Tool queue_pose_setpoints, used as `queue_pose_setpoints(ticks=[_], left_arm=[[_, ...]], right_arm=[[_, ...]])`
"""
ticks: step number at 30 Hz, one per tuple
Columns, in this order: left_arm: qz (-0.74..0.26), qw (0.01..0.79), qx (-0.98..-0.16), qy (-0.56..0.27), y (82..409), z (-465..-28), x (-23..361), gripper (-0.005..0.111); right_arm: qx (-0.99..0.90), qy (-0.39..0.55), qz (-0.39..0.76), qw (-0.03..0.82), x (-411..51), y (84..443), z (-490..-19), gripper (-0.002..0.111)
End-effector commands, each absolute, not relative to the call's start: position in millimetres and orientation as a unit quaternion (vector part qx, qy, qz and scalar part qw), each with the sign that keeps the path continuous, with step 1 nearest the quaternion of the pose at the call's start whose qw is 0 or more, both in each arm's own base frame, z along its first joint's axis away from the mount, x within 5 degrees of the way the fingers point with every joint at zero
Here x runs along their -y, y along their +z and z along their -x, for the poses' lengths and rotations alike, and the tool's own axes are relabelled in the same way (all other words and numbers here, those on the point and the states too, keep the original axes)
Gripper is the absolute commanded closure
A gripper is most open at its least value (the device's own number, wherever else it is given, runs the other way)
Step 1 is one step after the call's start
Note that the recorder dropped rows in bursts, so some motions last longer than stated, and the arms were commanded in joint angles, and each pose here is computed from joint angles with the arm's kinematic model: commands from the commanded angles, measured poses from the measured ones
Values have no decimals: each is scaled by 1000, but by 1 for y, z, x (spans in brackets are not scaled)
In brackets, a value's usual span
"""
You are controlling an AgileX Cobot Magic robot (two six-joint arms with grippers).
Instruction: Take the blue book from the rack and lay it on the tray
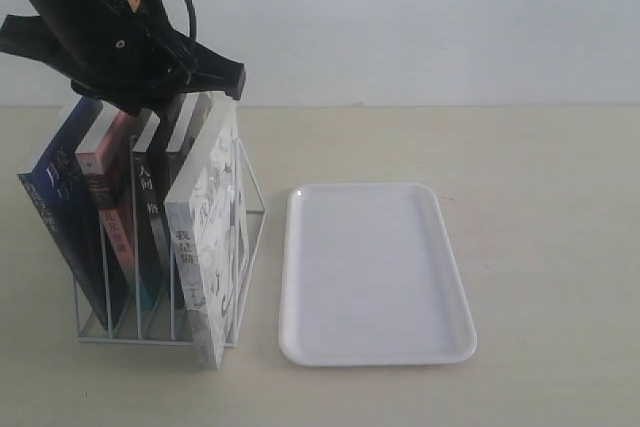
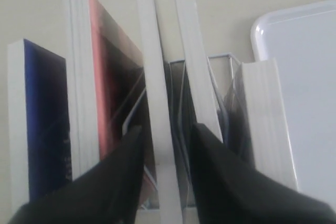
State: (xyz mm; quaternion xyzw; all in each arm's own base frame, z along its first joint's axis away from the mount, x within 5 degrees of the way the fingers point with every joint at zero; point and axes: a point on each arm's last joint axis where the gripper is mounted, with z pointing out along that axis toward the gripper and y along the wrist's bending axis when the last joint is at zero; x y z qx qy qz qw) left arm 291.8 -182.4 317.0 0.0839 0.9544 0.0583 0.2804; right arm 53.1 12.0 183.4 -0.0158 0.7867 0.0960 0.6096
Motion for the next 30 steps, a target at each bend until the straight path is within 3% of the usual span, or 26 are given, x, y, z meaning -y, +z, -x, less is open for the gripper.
queue_pose_setpoints(ticks=[1,30], left_arm=[[-86,276,-956,58,311,-291,182,78],[-75,306,-947,61,307,-315,165,78]], right_arm=[[-783,93,15,615,-12,185,-53,108],[-784,93,15,614,-12,184,-53,108]])
